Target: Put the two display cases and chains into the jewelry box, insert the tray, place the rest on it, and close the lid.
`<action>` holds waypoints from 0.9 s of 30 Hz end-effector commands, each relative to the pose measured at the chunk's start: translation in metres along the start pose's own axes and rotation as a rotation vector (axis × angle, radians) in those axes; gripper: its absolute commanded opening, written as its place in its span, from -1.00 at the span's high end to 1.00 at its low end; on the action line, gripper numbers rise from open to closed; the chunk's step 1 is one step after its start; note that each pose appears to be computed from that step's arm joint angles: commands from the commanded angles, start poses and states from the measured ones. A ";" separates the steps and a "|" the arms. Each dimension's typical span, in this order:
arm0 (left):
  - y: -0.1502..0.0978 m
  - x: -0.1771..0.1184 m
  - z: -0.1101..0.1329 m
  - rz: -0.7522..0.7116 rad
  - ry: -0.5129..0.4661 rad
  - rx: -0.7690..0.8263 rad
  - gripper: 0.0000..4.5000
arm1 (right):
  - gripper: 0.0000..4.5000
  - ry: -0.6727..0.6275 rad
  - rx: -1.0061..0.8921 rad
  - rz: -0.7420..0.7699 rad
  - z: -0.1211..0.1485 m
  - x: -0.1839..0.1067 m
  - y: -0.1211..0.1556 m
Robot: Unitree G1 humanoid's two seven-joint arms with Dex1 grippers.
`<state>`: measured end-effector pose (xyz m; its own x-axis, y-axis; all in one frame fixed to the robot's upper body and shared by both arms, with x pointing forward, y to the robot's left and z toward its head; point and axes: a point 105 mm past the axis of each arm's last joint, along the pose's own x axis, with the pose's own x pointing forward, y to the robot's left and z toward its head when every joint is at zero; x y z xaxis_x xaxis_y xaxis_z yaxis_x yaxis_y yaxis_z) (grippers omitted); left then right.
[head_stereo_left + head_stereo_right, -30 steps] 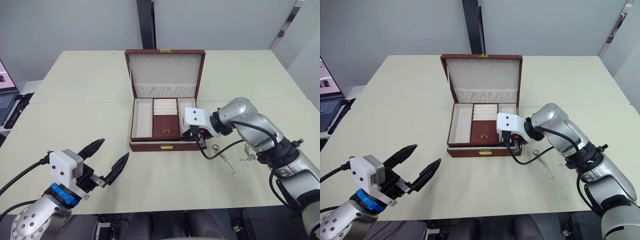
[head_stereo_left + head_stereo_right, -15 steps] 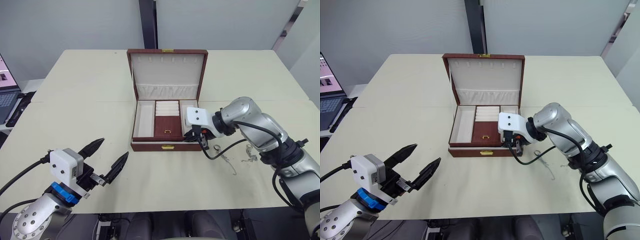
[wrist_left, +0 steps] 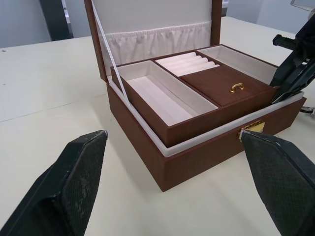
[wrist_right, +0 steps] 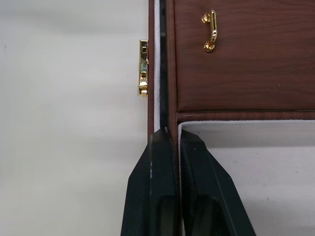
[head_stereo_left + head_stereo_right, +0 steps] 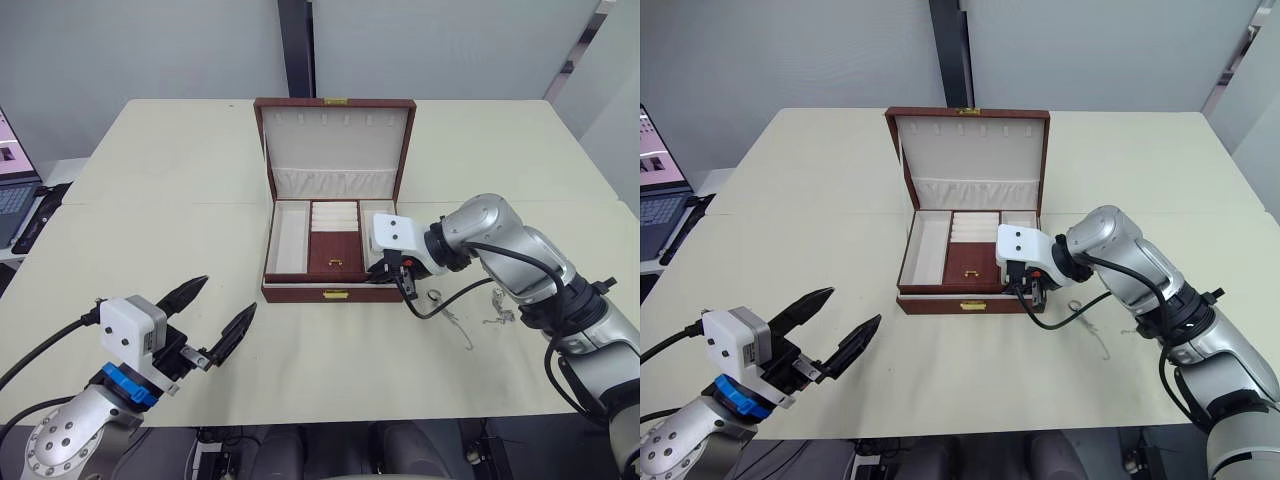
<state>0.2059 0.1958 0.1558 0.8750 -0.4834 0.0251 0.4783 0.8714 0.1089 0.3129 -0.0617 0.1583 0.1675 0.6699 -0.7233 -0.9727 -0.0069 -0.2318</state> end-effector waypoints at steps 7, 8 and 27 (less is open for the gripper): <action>-0.003 0.001 0.003 -0.026 -0.016 0.018 -1.00 | 0.99 -0.055 -0.070 -0.029 0.025 -0.023 0.001; -0.003 0.001 0.003 -0.026 -0.016 0.018 -1.00 | 0.99 -0.056 -0.070 -0.026 0.025 -0.023 0.001; -0.004 0.002 0.002 -0.027 -0.016 0.019 -1.00 | 0.99 -0.036 -0.033 -0.030 0.015 -0.012 -0.003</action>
<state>0.2066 0.1944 0.1544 0.8677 -0.4967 0.0196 0.4916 0.8634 0.1134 0.3101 -0.0621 0.1635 0.1642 0.6787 -0.7158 -0.9758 0.0057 -0.2185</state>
